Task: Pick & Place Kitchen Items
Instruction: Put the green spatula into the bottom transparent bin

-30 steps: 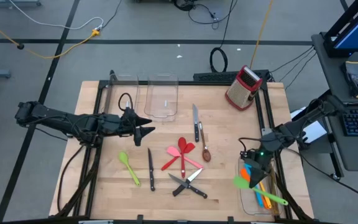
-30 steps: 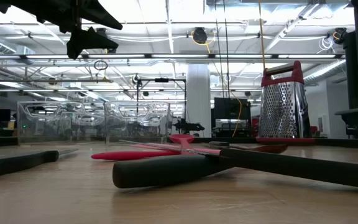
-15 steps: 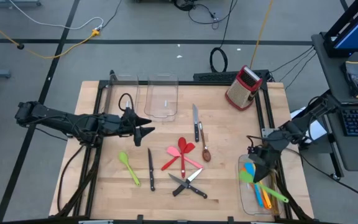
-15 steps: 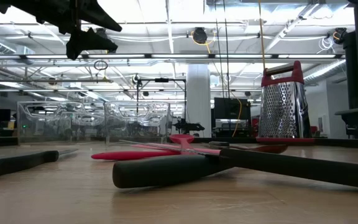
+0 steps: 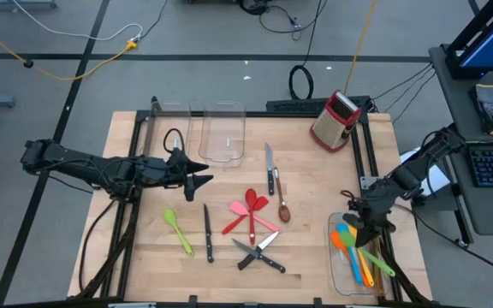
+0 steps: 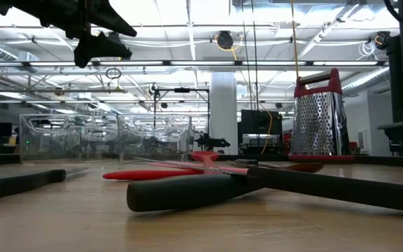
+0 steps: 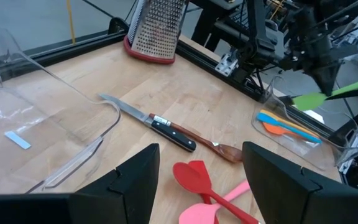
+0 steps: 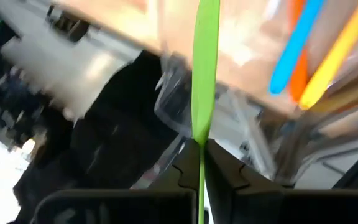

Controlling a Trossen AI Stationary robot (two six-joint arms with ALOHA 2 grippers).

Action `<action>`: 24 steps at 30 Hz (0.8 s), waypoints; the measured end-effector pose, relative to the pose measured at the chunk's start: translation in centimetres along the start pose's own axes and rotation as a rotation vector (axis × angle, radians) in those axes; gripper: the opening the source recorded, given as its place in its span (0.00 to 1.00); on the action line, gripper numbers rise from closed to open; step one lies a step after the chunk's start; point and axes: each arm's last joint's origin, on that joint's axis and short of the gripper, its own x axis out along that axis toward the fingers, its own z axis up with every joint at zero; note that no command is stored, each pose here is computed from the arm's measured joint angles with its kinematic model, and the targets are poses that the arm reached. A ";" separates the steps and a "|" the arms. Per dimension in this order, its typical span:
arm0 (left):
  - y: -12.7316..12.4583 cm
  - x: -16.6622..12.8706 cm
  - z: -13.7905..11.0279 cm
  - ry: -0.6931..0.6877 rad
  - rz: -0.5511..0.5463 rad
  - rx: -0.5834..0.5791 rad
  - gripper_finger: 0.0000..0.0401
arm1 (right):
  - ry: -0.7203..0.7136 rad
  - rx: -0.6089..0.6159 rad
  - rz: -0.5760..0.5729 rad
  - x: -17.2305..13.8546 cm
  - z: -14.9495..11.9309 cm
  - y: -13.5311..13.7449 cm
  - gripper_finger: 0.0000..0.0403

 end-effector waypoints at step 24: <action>0.0 0.0 0.0 0.001 0.001 0.010 0.58 | -0.296 -0.062 -0.245 3.3 1.8 -0.7 0.00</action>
